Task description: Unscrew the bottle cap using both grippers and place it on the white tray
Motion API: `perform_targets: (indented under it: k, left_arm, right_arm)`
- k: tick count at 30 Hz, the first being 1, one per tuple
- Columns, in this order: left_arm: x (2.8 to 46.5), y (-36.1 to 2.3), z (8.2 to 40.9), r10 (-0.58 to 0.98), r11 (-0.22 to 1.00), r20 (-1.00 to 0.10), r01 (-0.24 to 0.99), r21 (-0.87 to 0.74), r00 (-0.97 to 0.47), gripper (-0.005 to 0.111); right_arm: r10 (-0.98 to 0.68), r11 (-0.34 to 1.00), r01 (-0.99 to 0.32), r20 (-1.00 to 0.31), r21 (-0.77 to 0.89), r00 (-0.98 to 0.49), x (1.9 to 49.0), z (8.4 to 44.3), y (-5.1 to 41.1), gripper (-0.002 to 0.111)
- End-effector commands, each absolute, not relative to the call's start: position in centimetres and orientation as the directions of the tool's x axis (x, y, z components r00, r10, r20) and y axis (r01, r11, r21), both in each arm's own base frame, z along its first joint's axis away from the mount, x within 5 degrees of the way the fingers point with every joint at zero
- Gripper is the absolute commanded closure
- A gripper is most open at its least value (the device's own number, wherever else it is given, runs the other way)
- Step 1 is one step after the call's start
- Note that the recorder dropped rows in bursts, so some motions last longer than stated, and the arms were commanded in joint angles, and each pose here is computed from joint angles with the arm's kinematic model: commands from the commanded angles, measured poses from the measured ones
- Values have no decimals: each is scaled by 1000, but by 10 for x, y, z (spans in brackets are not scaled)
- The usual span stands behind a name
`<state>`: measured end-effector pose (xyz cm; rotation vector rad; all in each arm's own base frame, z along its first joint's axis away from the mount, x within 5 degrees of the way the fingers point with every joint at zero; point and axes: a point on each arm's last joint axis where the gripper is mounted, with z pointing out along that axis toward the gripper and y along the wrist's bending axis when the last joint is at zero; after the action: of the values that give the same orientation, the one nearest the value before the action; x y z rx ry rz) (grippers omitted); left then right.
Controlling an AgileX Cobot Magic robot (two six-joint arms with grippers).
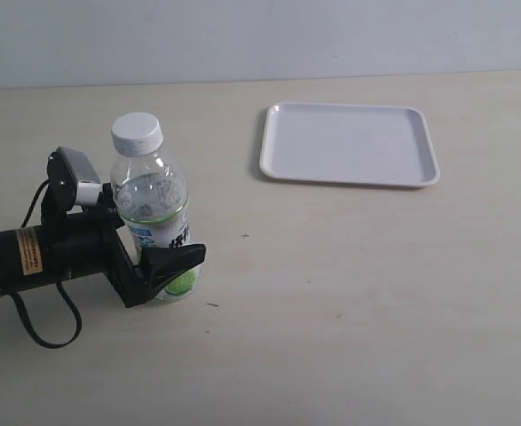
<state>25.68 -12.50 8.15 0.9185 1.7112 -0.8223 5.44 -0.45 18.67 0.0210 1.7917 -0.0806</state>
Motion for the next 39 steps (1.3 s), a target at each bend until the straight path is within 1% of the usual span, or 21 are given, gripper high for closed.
perform_targets:
  k: [1,5,6,7,8,16,23,25,30,35,37,38,39]
  left_arm:
    - [254,-128,82,192,454,-956,884,-115,-223,38]
    - [253,-129,82,198,436,-956,893,-113,-218,69]
    - [252,-129,82,200,432,-955,895,-113,-217,86]
    - [252,-129,82,200,432,-955,895,-113,-217,93]
    - [252,-129,82,202,431,-956,896,-109,-213,107]
    - [252,-129,82,203,428,-956,897,-108,-212,107]
    - [253,-129,90,205,419,-965,906,-66,-165,107]
    - [253,-129,92,209,416,-966,908,-51,-151,107]
    - [253,-130,92,212,413,-967,910,-43,-142,107]
    - [252,-130,92,224,399,-967,917,-19,-118,107]
    - [252,-130,92,224,398,-967,917,-19,-118,107]
    - [252,-131,92,225,396,-967,918,-19,-117,107]
    - [251,-132,92,225,393,-967,919,-19,-117,107]
  right_arm:
    - [-34,997,60,-978,-47,-206,54,187,-5,36]
    - [-34,997,60,-978,-47,-206,54,187,-5,36]
    - [-34,997,60,-978,-47,-206,54,187,-5,36]
    - [-34,997,60,-978,-47,-206,54,187,-5,36]
    - [-34,997,60,-978,-47,-206,54,187,-5,36]
    - [-33,997,61,-975,-47,-220,54,185,-5,36]
    - [-40,997,60,-976,-54,-213,54,186,-5,36]
    - [-55,996,60,-984,-66,-171,55,190,-5,36]
    - [-49,997,53,-999,-49,15,56,207,-3,36]
    - [-32,998,49,-994,-27,107,56,215,-3,36]
    - [-28,999,46,-982,-20,186,55,222,-2,36]
    - [-3,999,40,-973,6,231,54,226,-2,36]
    - [58,997,25,-960,67,275,53,230,-2,36]
